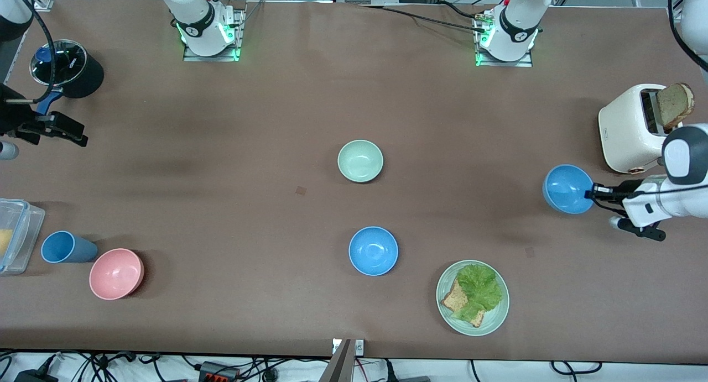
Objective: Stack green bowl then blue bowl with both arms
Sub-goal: 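Grasp the blue bowl rim with the left gripper and lift it, then carry the blue bowl over the green bowl and lower it in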
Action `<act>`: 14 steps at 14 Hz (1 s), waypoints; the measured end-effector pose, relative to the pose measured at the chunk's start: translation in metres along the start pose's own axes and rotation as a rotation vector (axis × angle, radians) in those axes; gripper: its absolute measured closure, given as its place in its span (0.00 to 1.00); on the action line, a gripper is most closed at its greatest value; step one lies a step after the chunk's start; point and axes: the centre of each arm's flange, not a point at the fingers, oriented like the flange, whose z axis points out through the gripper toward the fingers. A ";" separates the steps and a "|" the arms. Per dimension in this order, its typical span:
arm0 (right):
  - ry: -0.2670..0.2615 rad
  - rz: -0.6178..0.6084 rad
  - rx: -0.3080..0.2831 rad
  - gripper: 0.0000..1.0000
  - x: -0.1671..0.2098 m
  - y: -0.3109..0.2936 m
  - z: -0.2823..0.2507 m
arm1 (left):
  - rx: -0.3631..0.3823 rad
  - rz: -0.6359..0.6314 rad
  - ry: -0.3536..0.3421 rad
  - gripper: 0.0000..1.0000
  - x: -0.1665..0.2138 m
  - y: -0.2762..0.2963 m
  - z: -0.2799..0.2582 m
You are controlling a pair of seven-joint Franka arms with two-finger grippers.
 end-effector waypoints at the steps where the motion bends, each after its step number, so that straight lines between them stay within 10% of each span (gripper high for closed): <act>1: -0.002 -0.001 0.000 0.00 -0.001 0.000 -0.001 | -0.011 -0.009 -0.004 0.95 0.004 0.028 -0.008; 14: -0.020 -0.011 0.001 0.00 -0.004 -0.006 0.001 | -0.096 -0.105 -0.001 0.95 0.042 0.435 0.078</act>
